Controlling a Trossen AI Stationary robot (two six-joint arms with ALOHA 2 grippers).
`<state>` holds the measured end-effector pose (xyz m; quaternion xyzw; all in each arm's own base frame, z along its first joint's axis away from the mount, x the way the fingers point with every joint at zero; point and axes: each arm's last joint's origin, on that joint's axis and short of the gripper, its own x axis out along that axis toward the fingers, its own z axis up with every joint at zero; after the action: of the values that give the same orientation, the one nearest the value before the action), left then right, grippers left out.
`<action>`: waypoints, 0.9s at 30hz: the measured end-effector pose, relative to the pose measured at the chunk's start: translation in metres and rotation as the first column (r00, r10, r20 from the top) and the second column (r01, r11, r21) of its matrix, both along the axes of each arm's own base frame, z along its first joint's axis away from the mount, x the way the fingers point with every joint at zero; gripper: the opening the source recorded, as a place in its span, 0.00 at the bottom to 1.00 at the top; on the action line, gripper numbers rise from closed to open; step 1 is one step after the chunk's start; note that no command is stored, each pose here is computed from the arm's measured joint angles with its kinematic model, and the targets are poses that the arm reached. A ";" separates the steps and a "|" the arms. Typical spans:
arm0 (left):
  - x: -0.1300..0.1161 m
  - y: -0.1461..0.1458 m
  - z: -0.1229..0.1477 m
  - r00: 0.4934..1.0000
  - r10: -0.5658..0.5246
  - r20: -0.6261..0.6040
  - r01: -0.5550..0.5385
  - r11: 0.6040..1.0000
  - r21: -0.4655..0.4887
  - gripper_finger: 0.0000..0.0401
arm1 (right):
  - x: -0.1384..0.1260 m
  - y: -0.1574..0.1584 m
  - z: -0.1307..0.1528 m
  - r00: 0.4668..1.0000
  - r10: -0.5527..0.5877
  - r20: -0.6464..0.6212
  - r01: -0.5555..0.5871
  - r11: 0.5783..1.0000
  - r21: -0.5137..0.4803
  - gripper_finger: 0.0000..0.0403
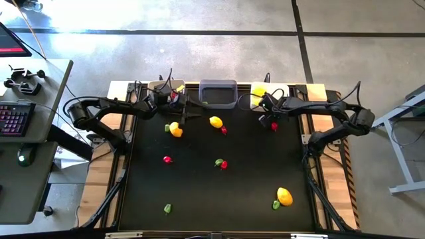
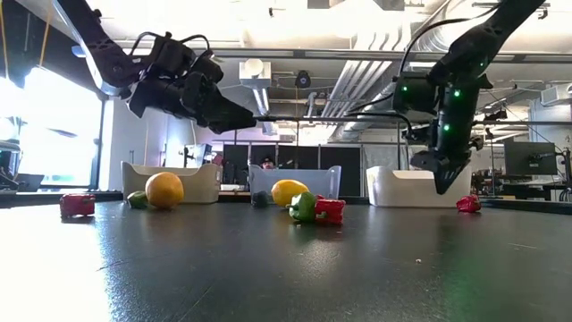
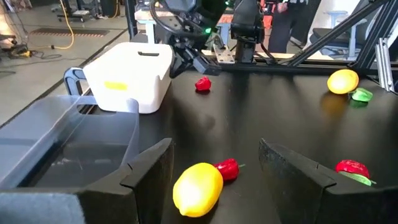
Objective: Sort produce into baskets
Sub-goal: Put the lemon into the white bin, then put the green bell pepper into the transparent bin
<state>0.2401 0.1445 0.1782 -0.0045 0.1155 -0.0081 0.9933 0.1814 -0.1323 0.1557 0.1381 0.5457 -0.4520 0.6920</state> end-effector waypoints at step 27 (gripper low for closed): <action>-0.017 -0.053 -0.024 0.988 -0.028 0.154 0.015 0.996 0.082 0.02 | 0.072 0.103 0.017 0.665 0.575 0.477 -0.491 0.818 -0.301 0.00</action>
<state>0.2233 0.0916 0.1547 0.0376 0.0385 -0.0146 0.9984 0.2537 -0.0288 0.1722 0.0440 0.3057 -0.2092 0.9278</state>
